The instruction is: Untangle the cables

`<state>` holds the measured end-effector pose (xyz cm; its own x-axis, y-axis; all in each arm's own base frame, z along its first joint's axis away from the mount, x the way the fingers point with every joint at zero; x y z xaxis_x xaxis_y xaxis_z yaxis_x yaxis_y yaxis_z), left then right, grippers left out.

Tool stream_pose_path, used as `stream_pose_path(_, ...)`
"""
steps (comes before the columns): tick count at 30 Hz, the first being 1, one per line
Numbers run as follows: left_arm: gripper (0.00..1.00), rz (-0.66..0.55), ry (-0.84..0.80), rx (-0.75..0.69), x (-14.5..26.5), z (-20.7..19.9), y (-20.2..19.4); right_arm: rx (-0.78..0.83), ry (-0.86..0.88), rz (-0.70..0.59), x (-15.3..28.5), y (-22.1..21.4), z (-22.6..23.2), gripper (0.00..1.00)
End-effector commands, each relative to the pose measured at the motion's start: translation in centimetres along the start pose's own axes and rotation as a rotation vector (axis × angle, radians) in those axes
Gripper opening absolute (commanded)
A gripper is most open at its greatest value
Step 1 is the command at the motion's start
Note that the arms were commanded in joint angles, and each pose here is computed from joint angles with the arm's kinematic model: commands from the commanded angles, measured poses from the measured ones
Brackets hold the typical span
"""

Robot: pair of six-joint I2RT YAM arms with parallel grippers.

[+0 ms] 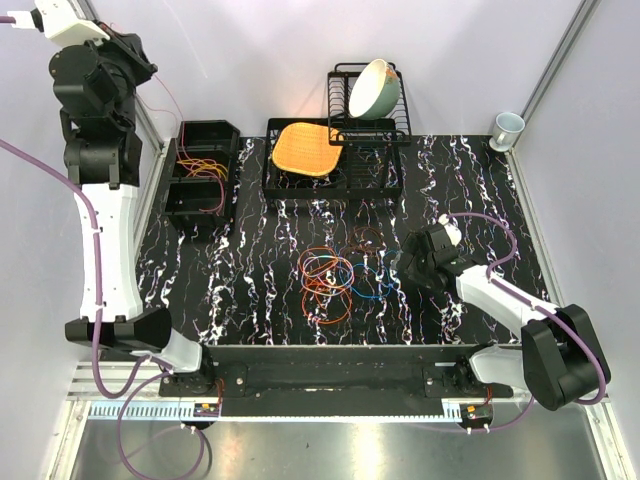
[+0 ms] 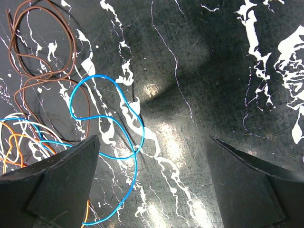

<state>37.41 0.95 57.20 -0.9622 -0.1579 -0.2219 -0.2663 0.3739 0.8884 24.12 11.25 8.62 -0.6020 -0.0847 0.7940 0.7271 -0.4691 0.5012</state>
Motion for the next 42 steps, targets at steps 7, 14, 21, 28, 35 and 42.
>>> stream_pose_path(7,0.0,-0.057,-0.027,0.017,-2.4,0.6,1.0,0.009,0.041,-0.02,0.1,0.5,0.7,0.96)
stream_pose_path(14,0.0,-0.066,-0.02,0.011,-2.8,1.1,1.1,0.012,0.042,-0.017,0.1,0.5,0.7,0.96)
stream_pose_path(21,0.0,-0.067,0.016,-0.001,-2.4,2.4,1.2,0.013,0.043,-0.016,0.1,0.5,0.8,0.96)
stream_pose_path(28,0.0,-0.041,0.063,-0.004,-1.5,4.3,-1.0,0.018,0.051,-0.016,0.1,0.5,0.9,0.96)
stream_pose_path(35,0.0,0.008,0.093,0.001,-1.4,5.9,-3.0,-0.031,0.091,-0.091,1.6,0.8,0.4,0.84)
stream_pose_path(42,0.0,0.094,0.102,0.024,-1.0,7.3,-7.0,-0.058,0.151,-0.156,2.8,0.7,0.0,1.0)
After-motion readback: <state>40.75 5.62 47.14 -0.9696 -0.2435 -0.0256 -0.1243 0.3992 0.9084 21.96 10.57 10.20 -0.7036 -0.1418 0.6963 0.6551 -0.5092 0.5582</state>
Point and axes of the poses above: each gripper's point midway between its finger pads, its own x axis back along the fingers, its own z axis along the line the jaws close on, y = z × x, the point moved 5 cm from there along x, back along the fingers, and after that the axes turned 1 degree about x, right-handed, at the moved point
